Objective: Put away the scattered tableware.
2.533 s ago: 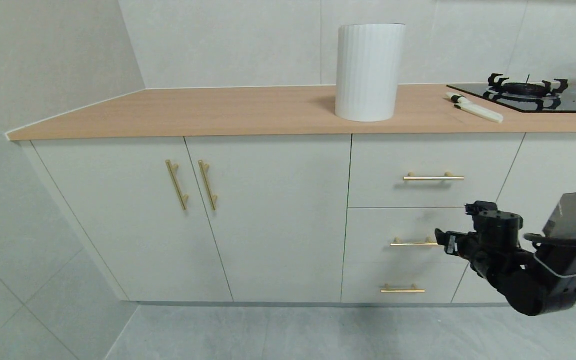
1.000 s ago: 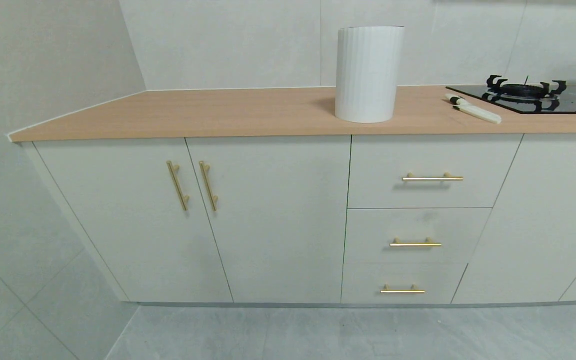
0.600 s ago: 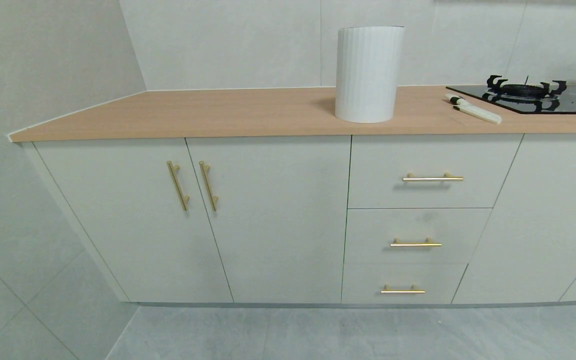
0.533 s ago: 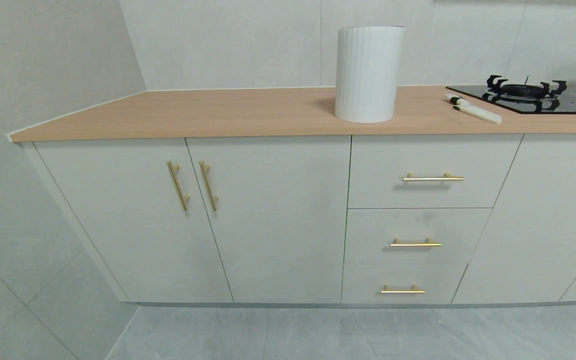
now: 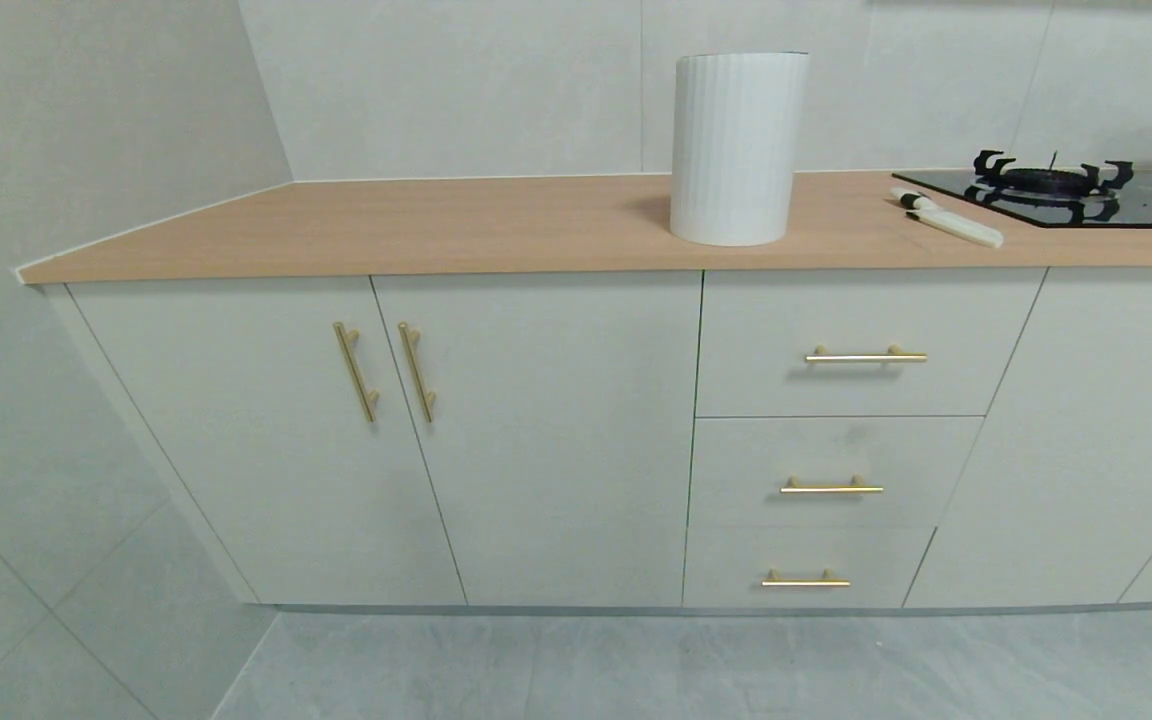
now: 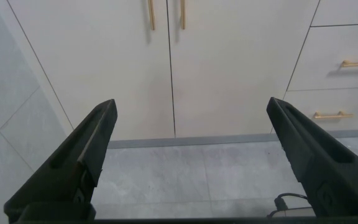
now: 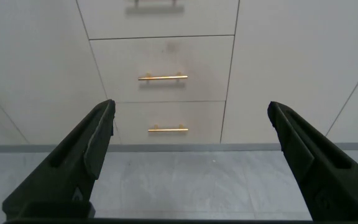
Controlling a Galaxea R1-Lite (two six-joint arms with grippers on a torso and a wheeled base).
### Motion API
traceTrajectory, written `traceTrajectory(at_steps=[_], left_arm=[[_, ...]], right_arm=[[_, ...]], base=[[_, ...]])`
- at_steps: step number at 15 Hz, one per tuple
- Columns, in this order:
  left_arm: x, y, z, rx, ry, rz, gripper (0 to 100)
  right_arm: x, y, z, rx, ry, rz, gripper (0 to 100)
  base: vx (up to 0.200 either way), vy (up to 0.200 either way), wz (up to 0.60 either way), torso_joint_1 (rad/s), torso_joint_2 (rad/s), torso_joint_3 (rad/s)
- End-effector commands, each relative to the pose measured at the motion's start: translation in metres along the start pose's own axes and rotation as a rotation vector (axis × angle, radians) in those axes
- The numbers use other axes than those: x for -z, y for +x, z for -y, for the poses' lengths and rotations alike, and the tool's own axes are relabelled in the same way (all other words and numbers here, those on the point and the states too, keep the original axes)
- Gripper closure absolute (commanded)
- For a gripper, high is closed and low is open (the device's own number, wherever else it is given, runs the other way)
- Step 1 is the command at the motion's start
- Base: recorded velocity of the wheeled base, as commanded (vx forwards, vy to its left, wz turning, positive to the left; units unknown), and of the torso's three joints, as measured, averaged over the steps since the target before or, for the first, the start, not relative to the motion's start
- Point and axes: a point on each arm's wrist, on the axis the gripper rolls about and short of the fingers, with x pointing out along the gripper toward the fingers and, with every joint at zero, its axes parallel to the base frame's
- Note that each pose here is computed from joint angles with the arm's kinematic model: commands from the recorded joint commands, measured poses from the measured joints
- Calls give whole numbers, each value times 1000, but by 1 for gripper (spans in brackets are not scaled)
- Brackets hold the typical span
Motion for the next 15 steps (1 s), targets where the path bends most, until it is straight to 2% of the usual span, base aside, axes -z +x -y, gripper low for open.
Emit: traceTrajectory(at_steps=[1, 6, 8, 13, 15], left_arm=[[0, 0, 0, 0, 0, 0, 0], [0, 0, 0, 0, 0, 0, 0], [0, 0, 0, 0, 14, -2, 0], [0, 0, 0, 0, 8, -2, 0], [0, 0, 0, 0, 8, -2, 0]], right_arm=[[0, 0, 0, 2, -1, -4, 0], [0, 0, 0, 1, -1, -4, 0], [0, 0, 0, 2, 1, -4, 0], [0, 0, 0, 1, -2, -5, 0], [0, 0, 0, 1, -2, -5, 0]], base=[[0, 0, 0, 0, 0, 0], [0, 0, 0, 0, 0, 0], [0, 0, 0, 0, 0, 0], [0, 0, 0, 0, 0, 0], [200, 0, 0, -2, 2, 7]])
